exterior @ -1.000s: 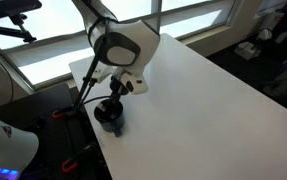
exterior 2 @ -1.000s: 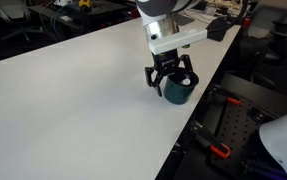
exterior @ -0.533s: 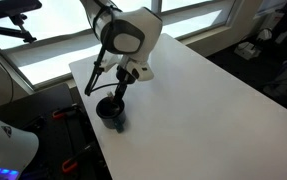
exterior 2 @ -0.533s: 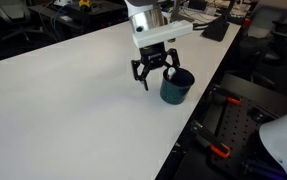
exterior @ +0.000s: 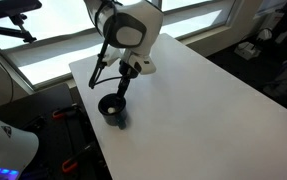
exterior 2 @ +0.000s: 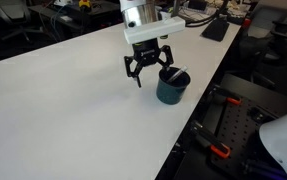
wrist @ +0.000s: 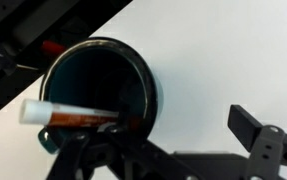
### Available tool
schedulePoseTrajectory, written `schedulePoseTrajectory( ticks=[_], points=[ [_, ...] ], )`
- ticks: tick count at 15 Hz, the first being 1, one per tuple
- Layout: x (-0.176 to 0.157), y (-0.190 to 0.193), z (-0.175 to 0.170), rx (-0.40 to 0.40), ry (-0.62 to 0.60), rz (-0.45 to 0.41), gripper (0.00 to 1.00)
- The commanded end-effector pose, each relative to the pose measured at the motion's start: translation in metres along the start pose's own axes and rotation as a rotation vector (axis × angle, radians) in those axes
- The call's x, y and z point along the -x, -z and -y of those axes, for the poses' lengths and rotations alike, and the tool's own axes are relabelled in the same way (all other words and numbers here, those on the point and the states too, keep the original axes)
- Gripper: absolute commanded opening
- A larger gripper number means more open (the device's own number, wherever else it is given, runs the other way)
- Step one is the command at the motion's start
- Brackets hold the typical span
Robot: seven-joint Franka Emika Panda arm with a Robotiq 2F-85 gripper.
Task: Remove the marker from the cup
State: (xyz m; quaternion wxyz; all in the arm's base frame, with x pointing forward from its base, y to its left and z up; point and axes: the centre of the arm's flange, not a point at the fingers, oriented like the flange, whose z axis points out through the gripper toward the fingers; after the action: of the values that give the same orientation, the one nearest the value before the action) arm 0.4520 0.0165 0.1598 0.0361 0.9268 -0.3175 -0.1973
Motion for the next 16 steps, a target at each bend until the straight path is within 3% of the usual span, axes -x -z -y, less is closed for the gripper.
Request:
schedulePoseTrajectory(
  ticks=[1,9,12,15,16],
  points=[
    [0.006,0.009,0.0,-0.003,-0.02,-0.024,1.0],
    [0.032,0.037,-0.005,-0.04,0.024,-0.053,1.0],
    [0.049,0.048,-0.01,-0.023,0.03,-0.009,1.0],
    [0.064,0.065,-0.022,0.042,0.016,0.095,1.0],
    [0.045,0.046,-0.011,0.027,0.04,0.06,1.0]
  ],
)
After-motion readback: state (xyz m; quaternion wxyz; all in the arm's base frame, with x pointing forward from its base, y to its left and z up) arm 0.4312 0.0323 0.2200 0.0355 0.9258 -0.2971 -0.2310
